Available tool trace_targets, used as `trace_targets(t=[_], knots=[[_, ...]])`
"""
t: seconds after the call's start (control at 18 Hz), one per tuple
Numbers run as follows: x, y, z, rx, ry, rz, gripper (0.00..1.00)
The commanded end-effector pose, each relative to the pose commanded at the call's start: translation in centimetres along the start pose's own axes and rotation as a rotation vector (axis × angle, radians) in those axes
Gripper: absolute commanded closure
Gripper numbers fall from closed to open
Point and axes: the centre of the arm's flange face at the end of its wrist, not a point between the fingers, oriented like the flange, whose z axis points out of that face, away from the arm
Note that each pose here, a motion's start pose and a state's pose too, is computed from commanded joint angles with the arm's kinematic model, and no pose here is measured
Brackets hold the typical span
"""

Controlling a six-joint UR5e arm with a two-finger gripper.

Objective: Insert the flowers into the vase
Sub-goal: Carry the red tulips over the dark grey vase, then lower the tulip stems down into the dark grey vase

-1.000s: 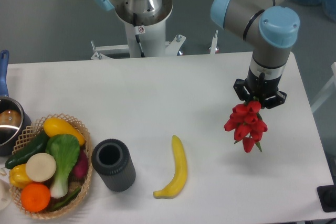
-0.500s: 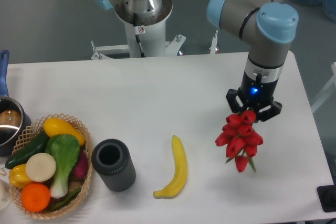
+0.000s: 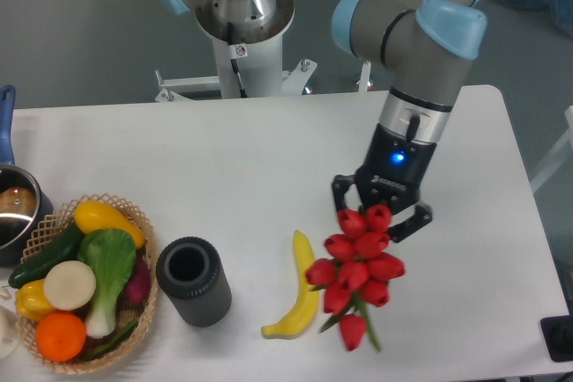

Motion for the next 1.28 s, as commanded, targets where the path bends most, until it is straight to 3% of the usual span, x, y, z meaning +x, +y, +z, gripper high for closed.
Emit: trace_targets(t=[0.28,0.5,0.61,0.83,1.28], knots=[[3.7,-2.5,1.6,0.054,0.09,0.028,0.92],[6.2,-4.1,1.4,0.247,0.278,0.066,0.92],[6.6,-4.6,0.8,0.304,0.339,0.063,0.92],[7.4,-5.3,0.2,0.354,0.393,0.071,0.92],[8.4,-5.4,1.3,0.365,0.43,0.084,0.92]])
